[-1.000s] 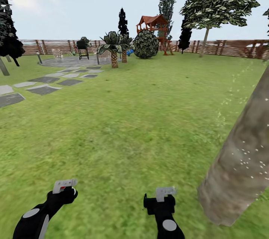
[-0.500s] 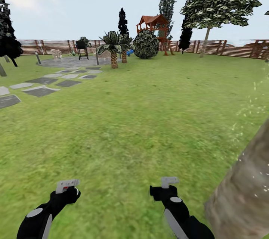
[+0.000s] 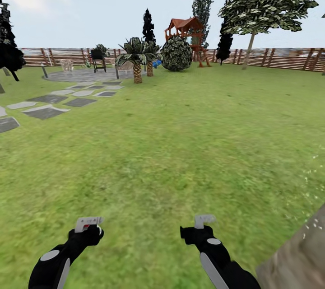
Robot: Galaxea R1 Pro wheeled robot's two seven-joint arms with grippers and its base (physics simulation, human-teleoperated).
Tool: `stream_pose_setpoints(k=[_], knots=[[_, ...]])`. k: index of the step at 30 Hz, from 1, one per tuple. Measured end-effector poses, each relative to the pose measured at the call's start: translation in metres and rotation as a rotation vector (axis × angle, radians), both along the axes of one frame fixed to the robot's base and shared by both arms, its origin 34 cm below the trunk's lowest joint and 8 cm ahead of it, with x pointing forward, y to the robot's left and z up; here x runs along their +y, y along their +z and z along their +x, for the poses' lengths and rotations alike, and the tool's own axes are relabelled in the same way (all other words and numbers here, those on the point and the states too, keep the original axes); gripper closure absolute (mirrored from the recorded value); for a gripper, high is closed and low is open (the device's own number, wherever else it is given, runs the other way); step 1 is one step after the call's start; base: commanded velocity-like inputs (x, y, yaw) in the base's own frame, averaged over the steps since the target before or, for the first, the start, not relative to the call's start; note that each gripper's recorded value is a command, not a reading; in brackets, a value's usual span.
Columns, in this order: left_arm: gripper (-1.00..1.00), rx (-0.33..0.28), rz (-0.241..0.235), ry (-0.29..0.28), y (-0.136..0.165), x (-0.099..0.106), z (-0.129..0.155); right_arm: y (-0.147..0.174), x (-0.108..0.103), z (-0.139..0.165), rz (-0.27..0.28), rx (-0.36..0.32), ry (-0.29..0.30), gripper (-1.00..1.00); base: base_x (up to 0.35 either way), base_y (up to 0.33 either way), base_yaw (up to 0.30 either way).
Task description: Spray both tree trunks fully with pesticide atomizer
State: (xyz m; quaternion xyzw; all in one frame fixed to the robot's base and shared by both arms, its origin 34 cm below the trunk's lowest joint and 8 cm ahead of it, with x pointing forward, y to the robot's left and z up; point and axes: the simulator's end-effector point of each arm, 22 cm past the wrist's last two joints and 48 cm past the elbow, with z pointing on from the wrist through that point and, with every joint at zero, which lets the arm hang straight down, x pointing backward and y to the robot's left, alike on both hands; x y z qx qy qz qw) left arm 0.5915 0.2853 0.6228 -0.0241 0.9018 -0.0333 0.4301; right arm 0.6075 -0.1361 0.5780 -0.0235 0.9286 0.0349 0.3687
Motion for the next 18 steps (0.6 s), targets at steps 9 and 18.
stream_pose_setpoints(k=[9,18], knots=[[1.00,-0.001,-0.013,-0.007,0.000,-0.013,0.002,0.001,-0.001,-0.001,-0.001,-0.002,0.000,-1.00,0.334,0.000,0.000],[1.00,0.000,-0.036,-0.014,0.000,-0.020,0.002,0.000,-0.003,-0.001,-0.011,-0.004,0.004,-1.00,0.334,0.000,-0.053]])
